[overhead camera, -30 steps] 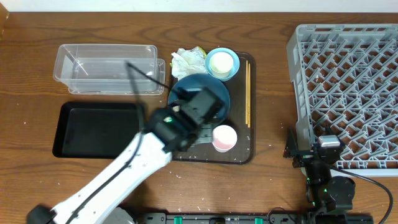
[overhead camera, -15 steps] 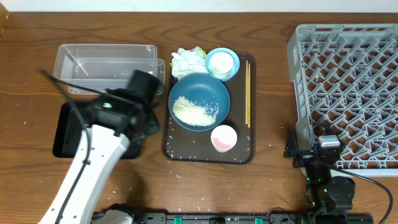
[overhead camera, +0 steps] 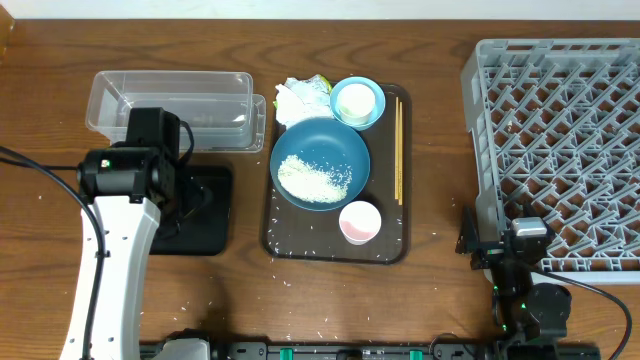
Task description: Sort waste into correct bins and load items into the dishwasher rack
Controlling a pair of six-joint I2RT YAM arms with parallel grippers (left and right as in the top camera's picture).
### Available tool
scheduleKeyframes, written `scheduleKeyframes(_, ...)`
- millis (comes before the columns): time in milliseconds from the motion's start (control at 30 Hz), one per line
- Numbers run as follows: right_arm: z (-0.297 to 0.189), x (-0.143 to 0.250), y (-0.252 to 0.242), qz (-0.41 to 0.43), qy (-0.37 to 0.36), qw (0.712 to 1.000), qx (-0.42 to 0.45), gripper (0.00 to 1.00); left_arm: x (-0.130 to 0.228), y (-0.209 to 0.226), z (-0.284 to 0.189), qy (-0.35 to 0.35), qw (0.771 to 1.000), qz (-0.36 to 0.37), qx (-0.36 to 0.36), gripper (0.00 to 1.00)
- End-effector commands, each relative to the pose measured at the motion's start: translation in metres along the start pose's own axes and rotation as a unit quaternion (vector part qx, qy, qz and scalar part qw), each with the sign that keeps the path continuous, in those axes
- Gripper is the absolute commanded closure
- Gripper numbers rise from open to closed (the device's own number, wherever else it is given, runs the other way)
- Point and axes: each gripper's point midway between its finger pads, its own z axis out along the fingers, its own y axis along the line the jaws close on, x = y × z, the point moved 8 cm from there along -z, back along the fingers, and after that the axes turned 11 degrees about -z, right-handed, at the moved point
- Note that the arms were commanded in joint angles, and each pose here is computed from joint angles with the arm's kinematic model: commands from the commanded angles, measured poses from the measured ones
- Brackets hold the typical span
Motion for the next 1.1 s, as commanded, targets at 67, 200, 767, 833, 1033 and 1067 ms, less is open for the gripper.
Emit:
scheduleKeyframes(67, -0.004, -0.018, 0.020, 0.032, -0.063, 0.991, -0.115, 0.01, -0.002, 0.001, -0.006, -0.003, 1.000, -0.008, 0.012, 0.02)
scheduleKeyframes(200, -0.042, -0.052, 0.065, 0.161, -0.105, 0.876, -0.443, 0.01, -0.002, 0.001, -0.006, -0.003, 1.000, -0.008, 0.012, 0.02)
scheduleKeyframes(767, -0.054, -0.110, 0.046, 0.392, -0.099, 0.806, -0.432, 0.01, -0.002, 0.001, -0.006, -0.003, 1.000, -0.008, 0.012, 0.01)
scheduleKeyframes(833, -0.053, -0.123, 0.043, 0.358, -0.100, 0.827, -0.421, 0.01, -0.002, 0.001, -0.006, -0.003, 1.000, -0.008, 0.012, 0.01)
scheduleKeyframes(1033, -0.024, -0.153, 0.039, 0.263, -0.005, 0.877, -0.403, 0.01, -0.002, 0.001, -0.006, -0.003, 1.000, -0.008, 0.012, 0.01)
scheduleKeyframes(1067, -0.019, -0.160, 0.039, 0.249, 0.010, 0.876, -0.414, 0.01, -0.002, 0.001, -0.006, -0.003, 1.000, -0.008, 0.012, 0.01)
